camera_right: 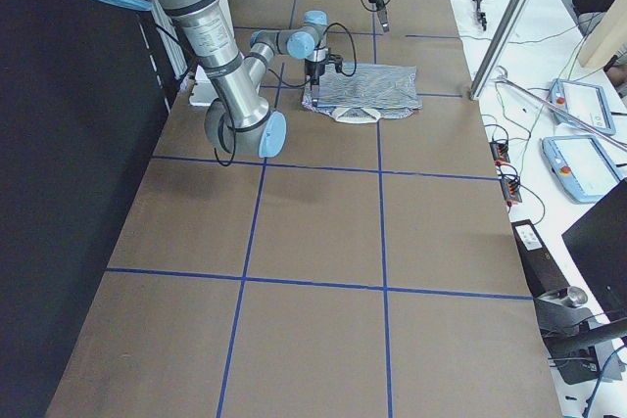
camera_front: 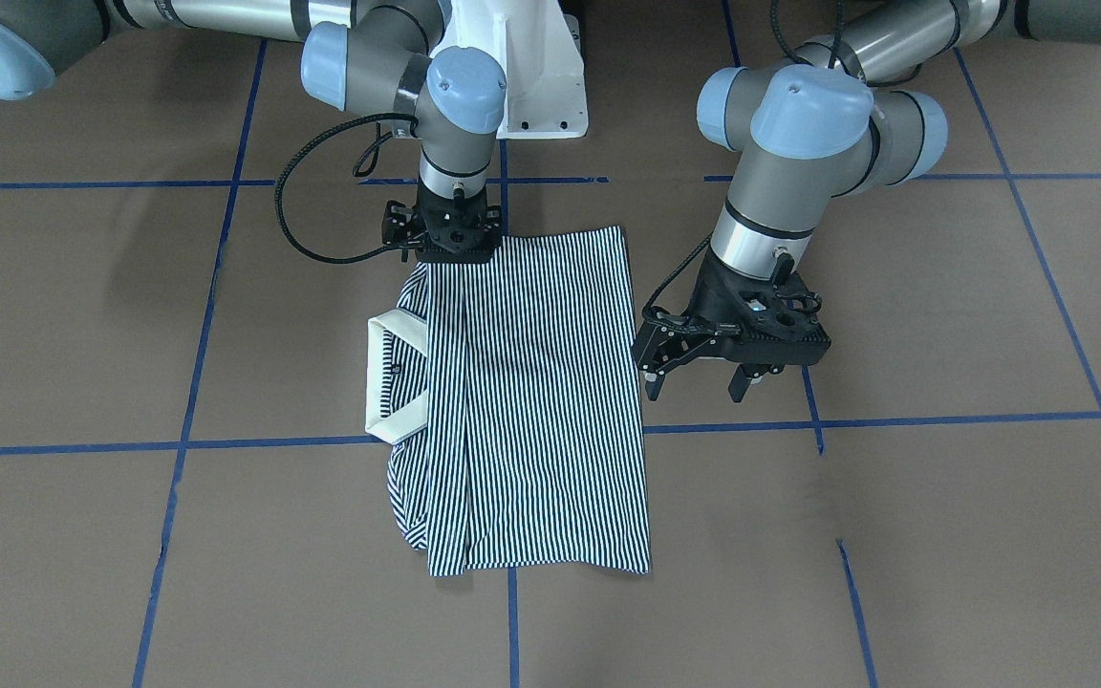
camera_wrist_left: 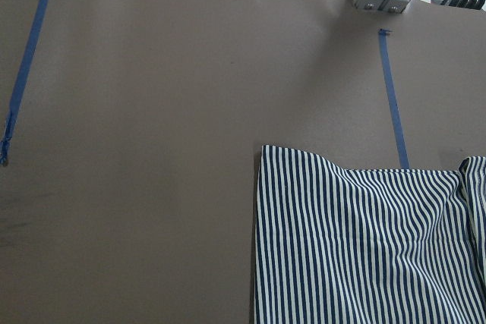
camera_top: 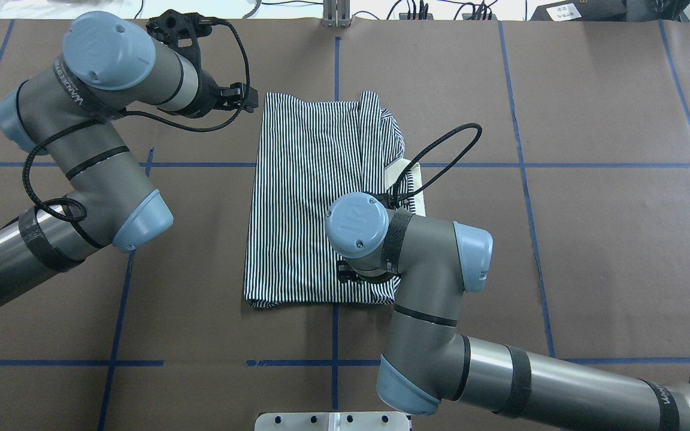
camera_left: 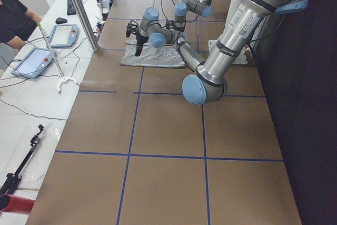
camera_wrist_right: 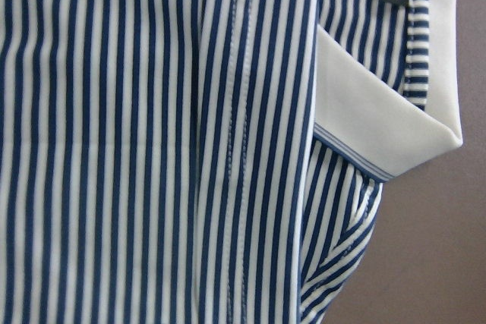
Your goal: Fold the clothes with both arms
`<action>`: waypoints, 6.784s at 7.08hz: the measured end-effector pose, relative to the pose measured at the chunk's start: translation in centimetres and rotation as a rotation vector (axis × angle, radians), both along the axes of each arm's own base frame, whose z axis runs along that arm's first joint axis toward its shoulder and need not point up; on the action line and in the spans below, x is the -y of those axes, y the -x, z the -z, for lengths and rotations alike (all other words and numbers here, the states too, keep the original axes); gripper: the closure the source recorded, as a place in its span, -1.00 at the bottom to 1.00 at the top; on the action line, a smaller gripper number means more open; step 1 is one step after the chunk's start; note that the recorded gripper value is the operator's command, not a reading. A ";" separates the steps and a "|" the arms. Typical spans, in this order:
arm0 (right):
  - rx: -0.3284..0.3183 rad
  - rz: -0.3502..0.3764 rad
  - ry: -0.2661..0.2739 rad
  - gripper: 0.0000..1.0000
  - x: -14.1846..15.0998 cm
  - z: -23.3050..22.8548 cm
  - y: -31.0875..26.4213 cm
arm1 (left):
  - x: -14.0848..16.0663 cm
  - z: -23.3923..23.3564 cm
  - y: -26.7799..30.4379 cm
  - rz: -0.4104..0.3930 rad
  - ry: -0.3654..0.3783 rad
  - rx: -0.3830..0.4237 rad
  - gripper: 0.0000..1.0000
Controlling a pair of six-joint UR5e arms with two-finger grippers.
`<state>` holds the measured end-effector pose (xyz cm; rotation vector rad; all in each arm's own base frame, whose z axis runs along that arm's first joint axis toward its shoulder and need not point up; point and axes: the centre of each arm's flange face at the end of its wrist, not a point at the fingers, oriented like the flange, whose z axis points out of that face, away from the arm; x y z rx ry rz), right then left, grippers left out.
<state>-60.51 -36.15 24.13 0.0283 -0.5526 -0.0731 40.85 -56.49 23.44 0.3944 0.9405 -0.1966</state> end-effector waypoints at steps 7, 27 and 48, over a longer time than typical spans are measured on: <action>-0.087 0.051 0.026 -1.00 -0.3 -1.4 -0.3 | -0.1 0.6 -0.1 0.002 -0.005 -0.014 -1.00; -0.168 0.162 -0.023 -1.00 5.2 -2.4 -1.0 | -0.6 2.0 0.5 0.005 -0.024 -0.037 -1.00; -0.174 0.199 -0.073 -1.00 22.0 -8.9 -11.3 | -1.0 1.8 0.5 -0.004 -0.004 -0.051 -1.00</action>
